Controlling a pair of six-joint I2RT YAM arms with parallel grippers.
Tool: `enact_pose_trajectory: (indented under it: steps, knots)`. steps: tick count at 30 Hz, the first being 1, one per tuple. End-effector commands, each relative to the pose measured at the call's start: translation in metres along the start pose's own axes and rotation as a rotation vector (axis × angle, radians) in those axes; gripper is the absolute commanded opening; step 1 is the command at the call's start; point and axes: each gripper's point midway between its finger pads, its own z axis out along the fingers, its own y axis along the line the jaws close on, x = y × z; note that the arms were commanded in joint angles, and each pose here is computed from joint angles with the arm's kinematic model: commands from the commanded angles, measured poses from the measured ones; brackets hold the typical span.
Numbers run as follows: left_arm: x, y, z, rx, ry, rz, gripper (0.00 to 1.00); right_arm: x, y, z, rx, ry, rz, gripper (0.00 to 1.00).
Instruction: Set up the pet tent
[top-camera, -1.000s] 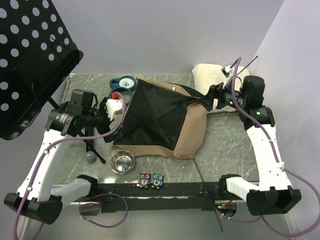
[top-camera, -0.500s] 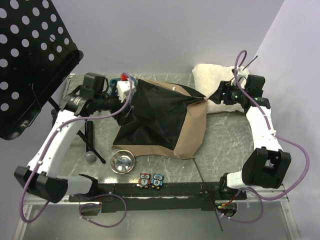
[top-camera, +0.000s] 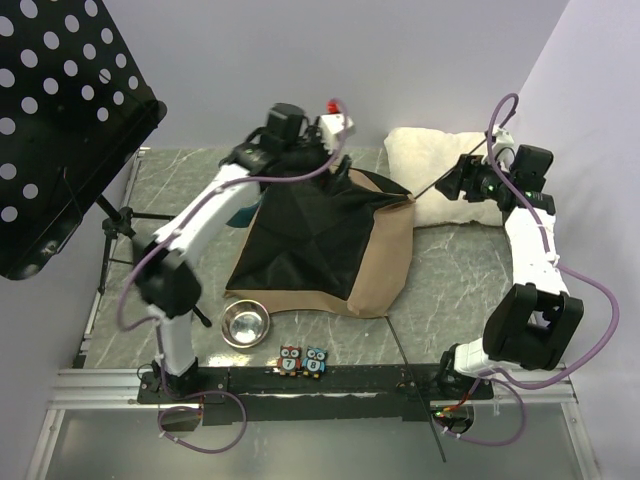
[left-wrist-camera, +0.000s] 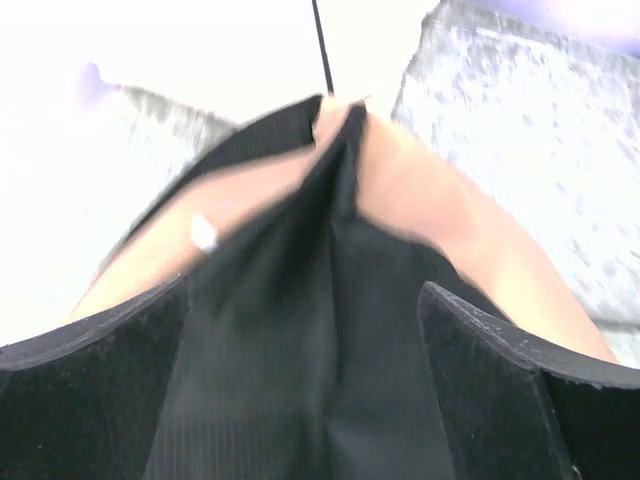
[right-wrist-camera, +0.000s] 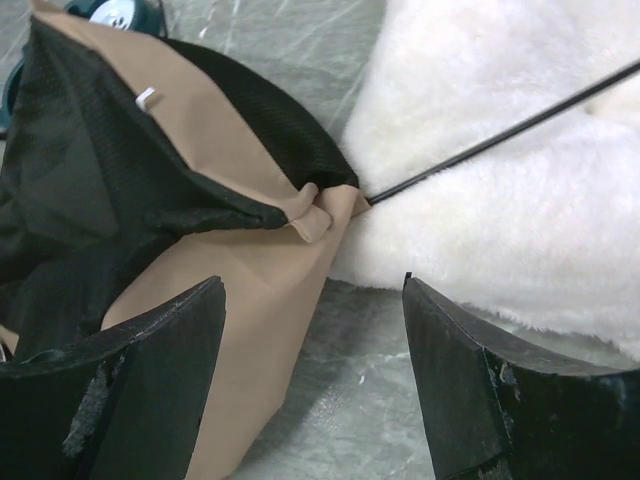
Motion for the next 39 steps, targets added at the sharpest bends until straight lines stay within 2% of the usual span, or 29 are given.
enact_pose_trajectory:
  steps: [1,3,9,16,23,28,34,38,39]
  knots:
    - [-0.026,0.000,0.051,0.088,-0.131,0.069,1.00,-0.017,0.014,-0.011,-0.053,-0.041,-0.126,0.78]
    - [-0.031,-0.005,0.073,0.117,-0.181,0.100,1.00,-0.013,0.011,-0.014,-0.033,-0.039,-0.146,0.78]
    - [-0.023,-0.029,0.129,0.148,-0.224,0.202,0.99,-0.007,-0.007,-0.019,0.017,-0.047,-0.100,0.79]
    - [0.003,-0.042,0.179,0.122,-0.197,0.378,0.88,-0.009,-0.027,-0.018,0.049,-0.067,-0.040,0.81]
    - [0.031,-0.026,0.222,0.001,-0.124,0.521,0.61,-0.009,-0.034,-0.021,0.038,-0.077,-0.008,0.82]
    - [0.051,-0.008,0.232,-0.074,-0.069,0.571,0.47,-0.003,-0.033,-0.022,0.028,-0.072,-0.016,0.82]
    - [0.066,-0.005,0.239,-0.069,-0.041,0.598,0.31,0.000,-0.035,-0.019,0.023,-0.064,-0.010,0.82]
    - [0.042,-0.011,0.233,-0.068,-0.107,0.577,0.02,-0.004,-0.038,-0.020,0.037,-0.067,-0.018,0.82]
    - [0.031,-0.010,0.227,-0.082,-0.137,0.561,0.01,-0.006,-0.039,-0.020,0.040,-0.071,-0.017,0.82]
